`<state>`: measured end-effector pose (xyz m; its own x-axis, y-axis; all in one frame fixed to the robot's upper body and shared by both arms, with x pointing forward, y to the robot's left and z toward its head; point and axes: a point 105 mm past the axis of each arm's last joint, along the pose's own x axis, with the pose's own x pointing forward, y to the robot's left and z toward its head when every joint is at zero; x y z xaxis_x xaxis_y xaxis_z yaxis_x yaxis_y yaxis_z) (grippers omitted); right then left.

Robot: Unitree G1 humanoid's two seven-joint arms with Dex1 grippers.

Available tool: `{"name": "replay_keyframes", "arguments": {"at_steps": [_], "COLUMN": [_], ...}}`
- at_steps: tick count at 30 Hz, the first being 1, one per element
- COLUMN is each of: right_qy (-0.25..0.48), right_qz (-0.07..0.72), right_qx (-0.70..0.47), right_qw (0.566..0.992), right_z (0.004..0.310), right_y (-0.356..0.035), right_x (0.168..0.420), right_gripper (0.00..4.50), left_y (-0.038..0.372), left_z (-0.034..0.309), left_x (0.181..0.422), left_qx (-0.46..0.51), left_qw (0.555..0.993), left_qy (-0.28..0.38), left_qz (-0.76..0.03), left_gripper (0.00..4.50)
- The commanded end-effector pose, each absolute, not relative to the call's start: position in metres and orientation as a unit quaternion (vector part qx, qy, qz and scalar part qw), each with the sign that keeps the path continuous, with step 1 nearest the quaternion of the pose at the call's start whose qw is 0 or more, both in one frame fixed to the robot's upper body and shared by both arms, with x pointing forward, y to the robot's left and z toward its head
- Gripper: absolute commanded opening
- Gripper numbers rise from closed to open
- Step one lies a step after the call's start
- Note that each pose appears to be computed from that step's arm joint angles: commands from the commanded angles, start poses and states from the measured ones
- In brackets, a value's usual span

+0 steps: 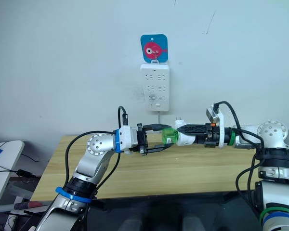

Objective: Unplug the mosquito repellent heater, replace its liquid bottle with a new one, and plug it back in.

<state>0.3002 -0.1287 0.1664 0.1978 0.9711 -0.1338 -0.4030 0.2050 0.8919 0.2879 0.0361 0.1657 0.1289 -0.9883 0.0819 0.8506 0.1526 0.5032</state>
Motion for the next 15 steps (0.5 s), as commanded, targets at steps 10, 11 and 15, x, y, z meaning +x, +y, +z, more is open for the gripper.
{"name": "replay_keyframes", "arguments": {"at_steps": [10, 11, 15], "right_qy": [0.365, 0.365, 0.364], "right_qz": [0.547, 0.548, 0.550], "right_qx": [0.364, 0.365, 0.366], "right_qw": [0.660, 0.659, 0.657], "right_z": [0.184, 0.185, 0.186], "right_y": [-0.126, -0.126, -0.126], "right_x": [0.290, 0.290, 0.290], "right_gripper": [3.46, 3.46, 3.46], "left_y": [0.035, 0.035, 0.036], "left_z": [0.172, 0.171, 0.168], "left_x": [0.286, 0.286, 0.287], "left_qx": [0.183, 0.185, 0.190], "left_qw": [0.728, 0.728, 0.729], "left_qy": [-0.226, -0.225, -0.218], "left_qz": [-0.621, -0.621, -0.621], "left_gripper": [2.29, 2.29, 2.29]}}
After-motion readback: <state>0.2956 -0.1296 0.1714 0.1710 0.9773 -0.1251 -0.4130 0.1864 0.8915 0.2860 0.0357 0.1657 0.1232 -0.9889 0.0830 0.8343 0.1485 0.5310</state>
